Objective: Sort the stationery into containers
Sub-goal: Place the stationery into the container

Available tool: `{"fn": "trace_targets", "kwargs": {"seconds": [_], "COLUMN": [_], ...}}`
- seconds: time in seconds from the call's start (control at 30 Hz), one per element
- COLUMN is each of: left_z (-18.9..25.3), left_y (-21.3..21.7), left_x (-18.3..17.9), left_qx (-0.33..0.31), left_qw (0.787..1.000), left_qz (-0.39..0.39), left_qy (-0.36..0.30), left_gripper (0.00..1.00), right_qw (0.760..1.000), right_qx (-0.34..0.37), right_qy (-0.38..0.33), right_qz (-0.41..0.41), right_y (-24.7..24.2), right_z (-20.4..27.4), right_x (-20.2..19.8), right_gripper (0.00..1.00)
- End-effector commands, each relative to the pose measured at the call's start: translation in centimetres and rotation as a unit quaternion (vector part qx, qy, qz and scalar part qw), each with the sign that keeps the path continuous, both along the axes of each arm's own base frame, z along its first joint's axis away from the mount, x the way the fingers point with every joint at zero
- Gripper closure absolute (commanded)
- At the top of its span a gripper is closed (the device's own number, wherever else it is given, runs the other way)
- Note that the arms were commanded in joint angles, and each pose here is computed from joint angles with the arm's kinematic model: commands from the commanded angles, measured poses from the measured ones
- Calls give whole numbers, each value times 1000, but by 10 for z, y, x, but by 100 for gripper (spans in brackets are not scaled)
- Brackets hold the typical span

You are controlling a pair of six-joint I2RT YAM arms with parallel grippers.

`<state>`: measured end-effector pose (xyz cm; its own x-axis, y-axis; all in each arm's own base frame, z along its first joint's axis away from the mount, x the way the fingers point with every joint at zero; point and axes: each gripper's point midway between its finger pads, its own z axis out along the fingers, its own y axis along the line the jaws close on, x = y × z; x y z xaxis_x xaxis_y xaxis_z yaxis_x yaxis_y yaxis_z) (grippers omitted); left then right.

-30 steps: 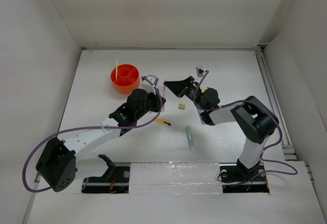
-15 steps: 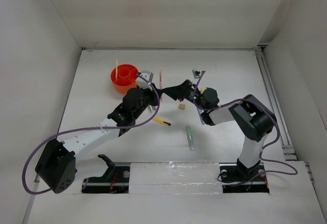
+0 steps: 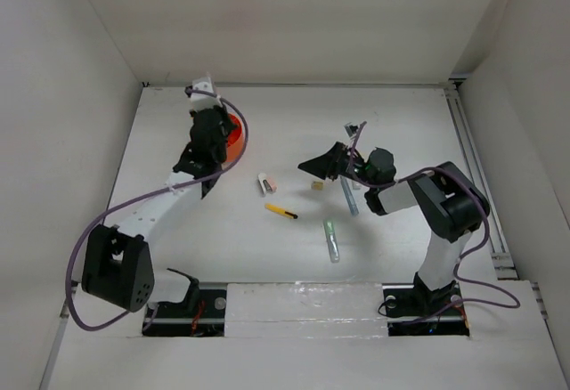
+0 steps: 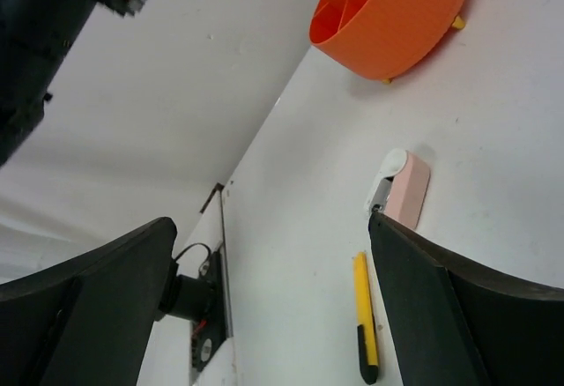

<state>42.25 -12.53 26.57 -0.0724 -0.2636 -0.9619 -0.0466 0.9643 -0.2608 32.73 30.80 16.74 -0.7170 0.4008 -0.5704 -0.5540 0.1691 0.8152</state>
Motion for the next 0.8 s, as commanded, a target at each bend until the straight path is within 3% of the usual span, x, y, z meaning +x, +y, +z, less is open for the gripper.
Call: {"fn": "trace_targets", "kwargs": {"seconds": [0.0,0.17,0.2,0.37,0.43,0.77], "left_z": [39,36,29,-12,-12,-66], "left_y": [55,106,129,122,118,103], "left_x": [15,30,33,58,69,86], "left_qx": [29,98,99,72,74,33], "left_qw": [998,994,994,990,987,982], "left_qz": [46,-1,7,-121,-140,-185], "left_qy": [-32,-54,-49,-20,-18,17], "left_gripper": [100,100,100,100,100,100], "right_qw": [962,955,945,938,924,931], "right_qx": [56,-9,-21,-104,-128,-138], "right_qy": [-264,-291,-321,-327,-358,-335], "right_qz": [38,49,51,43,40,48], "right_y": [-3,4,6,17,24,31], "right_z": [83,78,86,81,90,77], "right_x": [-25,-14,-17,-18,-23,-19], "right_gripper": [3,0,0,0,0,0]}}
